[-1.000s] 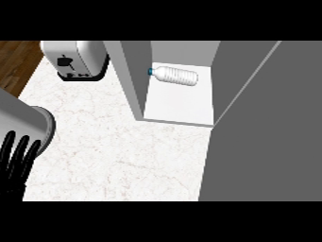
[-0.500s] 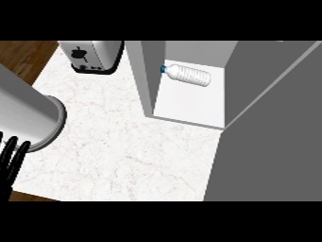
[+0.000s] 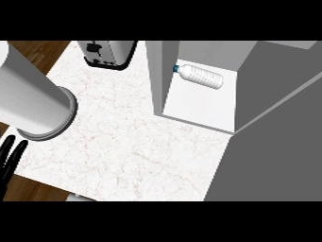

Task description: Pick up the bottled water, place it into the cabinet and close the cabinet

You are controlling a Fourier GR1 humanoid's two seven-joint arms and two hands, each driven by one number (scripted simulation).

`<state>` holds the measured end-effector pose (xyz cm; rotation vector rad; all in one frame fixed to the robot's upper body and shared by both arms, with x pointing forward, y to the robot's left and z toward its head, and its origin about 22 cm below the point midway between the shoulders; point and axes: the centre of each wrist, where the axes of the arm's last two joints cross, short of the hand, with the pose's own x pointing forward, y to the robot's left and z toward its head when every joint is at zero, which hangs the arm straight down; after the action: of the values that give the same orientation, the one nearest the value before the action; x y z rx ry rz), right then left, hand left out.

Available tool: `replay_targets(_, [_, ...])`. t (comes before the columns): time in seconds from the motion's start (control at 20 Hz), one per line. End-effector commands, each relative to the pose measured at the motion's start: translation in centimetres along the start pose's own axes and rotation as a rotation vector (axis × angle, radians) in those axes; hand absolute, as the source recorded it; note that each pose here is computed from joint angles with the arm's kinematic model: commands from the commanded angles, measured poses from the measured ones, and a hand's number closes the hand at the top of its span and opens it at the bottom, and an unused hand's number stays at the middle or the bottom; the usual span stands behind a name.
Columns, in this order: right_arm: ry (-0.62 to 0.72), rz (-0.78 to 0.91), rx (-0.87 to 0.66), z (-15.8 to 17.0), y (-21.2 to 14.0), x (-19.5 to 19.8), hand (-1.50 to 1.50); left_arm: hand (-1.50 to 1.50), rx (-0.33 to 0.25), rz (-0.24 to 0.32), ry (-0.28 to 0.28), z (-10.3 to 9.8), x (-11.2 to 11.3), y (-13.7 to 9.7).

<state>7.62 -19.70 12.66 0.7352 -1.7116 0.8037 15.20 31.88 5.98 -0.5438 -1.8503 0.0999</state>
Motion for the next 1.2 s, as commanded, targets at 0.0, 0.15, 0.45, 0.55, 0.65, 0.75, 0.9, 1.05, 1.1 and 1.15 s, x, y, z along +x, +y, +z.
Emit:
replay_targets(0.0, [0.026,0.083,0.245,-1.7,0.7,1.1,1.50,-1.50,-0.016,-0.021,-0.011,-0.6,0.6,0.5])
replay_targets(0.15, [-0.007,0.079,0.240,-2.3,0.5,1.2,1.50,-1.50,-0.015,-0.019,0.013,-0.3,0.7,0.8])
replay_targets(0.45, [0.031,0.130,0.281,-3.2,0.0,1.1,1.50,-1.50,-0.014,-0.010,0.004,-0.5,0.8,1.0])
replay_targets(0.55, [0.031,0.150,0.302,-3.6,-0.2,1.1,1.50,-1.50,-0.017,-0.017,0.012,-0.7,1.0,1.2])
replay_targets(0.65, [0.012,0.156,0.286,-4.0,-0.5,1.2,1.50,-1.50,-0.016,-0.017,-0.012,-0.9,1.1,1.4])
replay_targets(0.75, [0.010,0.140,0.264,-4.3,-0.6,0.8,1.50,-1.50,-0.021,-0.006,-0.005,-0.7,1.2,1.4])
replay_targets(0.9, [0.005,0.101,0.242,-4.5,-0.7,0.5,1.50,-1.50,-0.018,-0.010,0.007,-0.5,1.2,1.6])
replay_targets(1.05, [0.015,0.050,0.274,-4.6,-0.5,-0.1,1.50,-1.50,-0.020,-0.016,-0.015,-0.9,1.4,1.8])
replay_targets(1.1, [0.010,0.016,0.287,-4.7,-0.3,-0.5,1.50,-1.50,-0.025,-0.016,-0.015,-1.0,1.5,1.7])
replay_targets(1.15, [-0.003,-0.017,0.298,-4.7,-0.1,-0.5,1.50,-1.50,-0.026,-0.012,-0.019,-1.0,1.5,1.8])
